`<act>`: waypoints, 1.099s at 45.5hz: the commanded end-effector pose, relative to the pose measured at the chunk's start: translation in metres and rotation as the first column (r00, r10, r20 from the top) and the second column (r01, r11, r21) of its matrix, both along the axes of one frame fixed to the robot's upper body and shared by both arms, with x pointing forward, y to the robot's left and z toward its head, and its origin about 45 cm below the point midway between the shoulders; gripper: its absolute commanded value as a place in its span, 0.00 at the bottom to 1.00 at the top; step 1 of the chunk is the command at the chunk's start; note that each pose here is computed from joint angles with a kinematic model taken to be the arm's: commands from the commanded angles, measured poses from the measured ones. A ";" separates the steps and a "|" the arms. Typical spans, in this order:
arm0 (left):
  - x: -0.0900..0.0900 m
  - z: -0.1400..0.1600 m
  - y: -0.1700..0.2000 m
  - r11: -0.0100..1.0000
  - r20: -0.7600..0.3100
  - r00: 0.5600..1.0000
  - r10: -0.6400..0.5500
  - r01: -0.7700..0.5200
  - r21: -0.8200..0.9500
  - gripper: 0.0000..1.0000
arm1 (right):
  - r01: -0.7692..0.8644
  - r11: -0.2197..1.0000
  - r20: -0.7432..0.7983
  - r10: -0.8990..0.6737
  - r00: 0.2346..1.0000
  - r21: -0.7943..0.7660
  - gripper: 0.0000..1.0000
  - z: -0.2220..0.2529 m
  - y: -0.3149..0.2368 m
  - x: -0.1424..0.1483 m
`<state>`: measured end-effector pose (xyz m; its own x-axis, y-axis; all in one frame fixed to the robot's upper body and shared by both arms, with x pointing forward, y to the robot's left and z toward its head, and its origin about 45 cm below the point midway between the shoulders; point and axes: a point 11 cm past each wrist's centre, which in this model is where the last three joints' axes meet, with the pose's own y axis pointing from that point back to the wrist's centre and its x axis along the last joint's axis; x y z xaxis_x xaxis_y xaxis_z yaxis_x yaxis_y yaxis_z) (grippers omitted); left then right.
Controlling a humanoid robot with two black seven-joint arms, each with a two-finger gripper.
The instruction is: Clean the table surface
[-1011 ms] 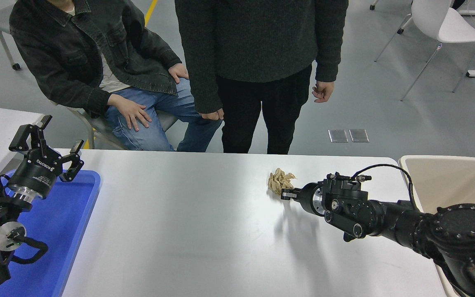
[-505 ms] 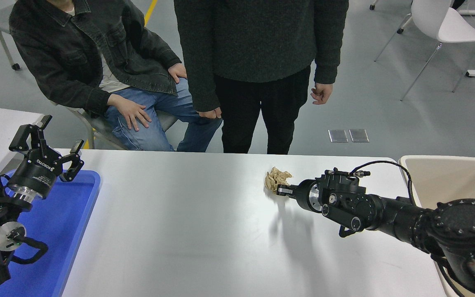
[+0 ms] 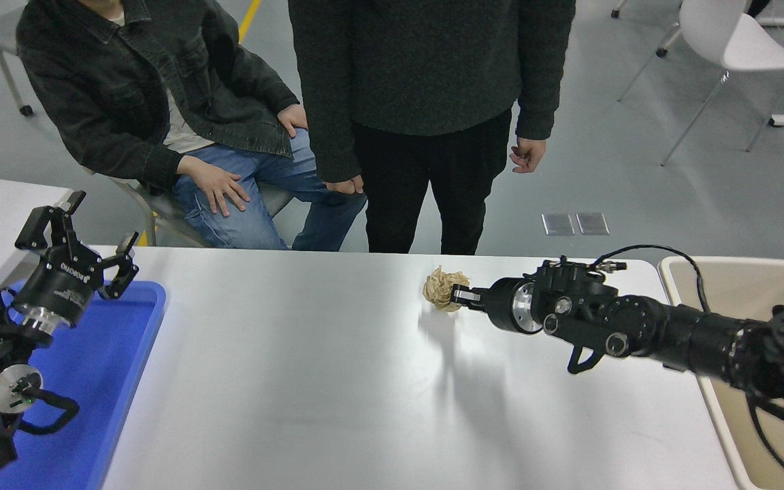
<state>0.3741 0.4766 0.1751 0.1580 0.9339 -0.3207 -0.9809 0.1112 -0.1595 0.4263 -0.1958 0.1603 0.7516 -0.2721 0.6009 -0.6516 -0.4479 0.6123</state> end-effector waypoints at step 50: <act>0.000 0.000 0.000 1.000 0.000 1.000 0.000 0.000 0.000 1.00 | 0.182 0.982 0.034 -0.184 0.982 0.042 0.00 0.200 -0.209 -0.078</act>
